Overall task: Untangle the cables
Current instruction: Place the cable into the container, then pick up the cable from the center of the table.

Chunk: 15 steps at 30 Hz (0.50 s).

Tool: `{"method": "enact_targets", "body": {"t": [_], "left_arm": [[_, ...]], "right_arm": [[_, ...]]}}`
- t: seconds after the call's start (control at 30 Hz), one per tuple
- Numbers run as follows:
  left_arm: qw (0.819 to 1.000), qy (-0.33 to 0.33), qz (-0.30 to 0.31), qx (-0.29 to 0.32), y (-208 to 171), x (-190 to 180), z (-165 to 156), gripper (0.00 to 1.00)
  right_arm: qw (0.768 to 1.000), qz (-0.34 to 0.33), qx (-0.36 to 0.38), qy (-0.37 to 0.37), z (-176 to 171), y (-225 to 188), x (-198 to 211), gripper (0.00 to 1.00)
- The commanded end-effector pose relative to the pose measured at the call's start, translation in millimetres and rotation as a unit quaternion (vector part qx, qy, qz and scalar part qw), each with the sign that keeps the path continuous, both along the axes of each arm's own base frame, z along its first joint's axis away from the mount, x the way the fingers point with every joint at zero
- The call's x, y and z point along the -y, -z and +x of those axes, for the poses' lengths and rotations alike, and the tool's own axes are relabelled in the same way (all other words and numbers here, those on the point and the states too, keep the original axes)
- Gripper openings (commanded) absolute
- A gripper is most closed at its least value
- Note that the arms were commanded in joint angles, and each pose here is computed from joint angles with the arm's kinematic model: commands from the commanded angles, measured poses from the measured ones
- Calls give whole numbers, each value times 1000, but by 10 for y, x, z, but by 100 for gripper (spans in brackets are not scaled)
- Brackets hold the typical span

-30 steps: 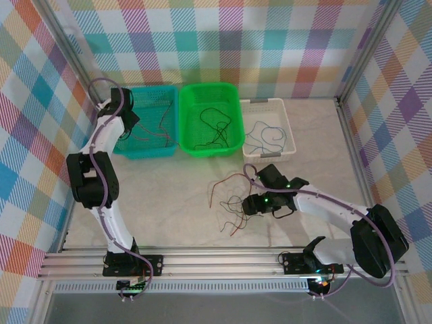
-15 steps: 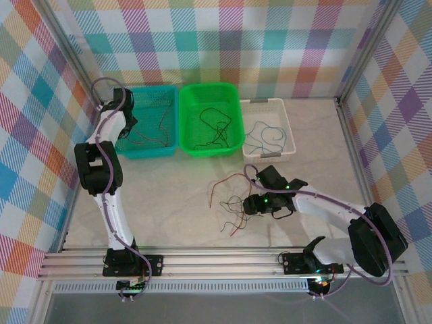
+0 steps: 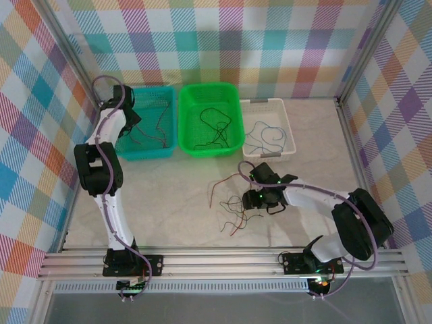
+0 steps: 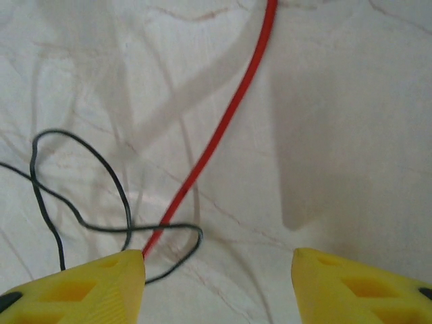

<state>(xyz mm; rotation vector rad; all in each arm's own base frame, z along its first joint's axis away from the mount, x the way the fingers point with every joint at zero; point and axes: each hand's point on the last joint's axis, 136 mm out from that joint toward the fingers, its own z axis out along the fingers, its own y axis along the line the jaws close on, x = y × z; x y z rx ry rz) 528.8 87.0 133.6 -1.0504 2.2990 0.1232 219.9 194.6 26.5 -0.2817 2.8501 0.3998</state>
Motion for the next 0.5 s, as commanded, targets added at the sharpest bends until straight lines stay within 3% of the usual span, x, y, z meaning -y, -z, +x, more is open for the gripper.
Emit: {"method": "enact_targets", "body": {"t": [0.0,0.1,0.3,0.47], "left_arm": [[996,41,-20,74,-676,333,24,76],[993,63,-29,100,-896,549,-17,87],[983,82,-58,151,-1303,837,-274,92],[974,109,-74,185,-1571,1122,-649,94]], "right_arm": [[1000,6,21,4,173,-20,-116,59],[1000,7,19,1,193,42,-147,55],[1000,13,14,-6,193,186,-188,52],[999,25,24,-15,259,151,-267,33]]}}
